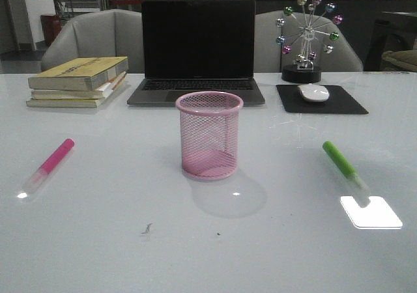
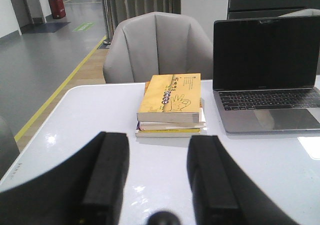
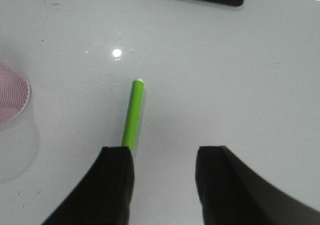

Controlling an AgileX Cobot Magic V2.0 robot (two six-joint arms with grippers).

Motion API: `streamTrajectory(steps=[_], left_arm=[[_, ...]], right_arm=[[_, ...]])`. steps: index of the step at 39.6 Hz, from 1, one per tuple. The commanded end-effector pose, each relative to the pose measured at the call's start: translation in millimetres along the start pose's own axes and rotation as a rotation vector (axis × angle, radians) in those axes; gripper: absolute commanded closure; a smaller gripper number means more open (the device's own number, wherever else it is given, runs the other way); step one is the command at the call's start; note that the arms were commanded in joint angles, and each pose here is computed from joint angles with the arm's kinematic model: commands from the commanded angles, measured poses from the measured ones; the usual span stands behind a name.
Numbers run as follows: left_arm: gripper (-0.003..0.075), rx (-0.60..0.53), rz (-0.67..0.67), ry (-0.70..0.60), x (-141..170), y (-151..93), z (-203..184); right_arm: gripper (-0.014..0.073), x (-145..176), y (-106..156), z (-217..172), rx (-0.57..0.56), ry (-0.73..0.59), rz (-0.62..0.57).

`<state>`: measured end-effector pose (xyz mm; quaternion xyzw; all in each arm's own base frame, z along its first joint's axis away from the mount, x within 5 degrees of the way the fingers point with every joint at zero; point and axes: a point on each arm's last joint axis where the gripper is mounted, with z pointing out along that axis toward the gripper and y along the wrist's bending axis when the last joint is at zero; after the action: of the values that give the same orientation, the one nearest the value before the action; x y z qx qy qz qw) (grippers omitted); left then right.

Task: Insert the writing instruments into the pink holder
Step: 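Lower the right gripper onto the green marker and close it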

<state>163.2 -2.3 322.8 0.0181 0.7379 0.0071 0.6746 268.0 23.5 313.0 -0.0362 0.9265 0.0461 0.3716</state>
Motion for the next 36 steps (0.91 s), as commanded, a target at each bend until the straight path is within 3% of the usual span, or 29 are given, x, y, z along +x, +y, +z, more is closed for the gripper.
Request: streamTrajectory(steps=[1,9,18,36], left_arm=[[0.037,0.001,-0.018,-0.126,-19,0,-2],[0.037,0.001,-0.018,-0.126,-19,0,-2],[0.037,0.001,-0.018,-0.126,-19,0,-2],[0.037,0.002,-0.018,-0.119,-19,0,-2]], right_arm=[[0.0173,-26,5,5,-0.015,-0.024,-0.032],[0.0173,-38,9,51,-0.048,0.119,-0.009],[0.0173,-29,11,100,-0.073,0.26,0.015],[0.0173,-19,27,154,-0.097,0.335,-0.038]])
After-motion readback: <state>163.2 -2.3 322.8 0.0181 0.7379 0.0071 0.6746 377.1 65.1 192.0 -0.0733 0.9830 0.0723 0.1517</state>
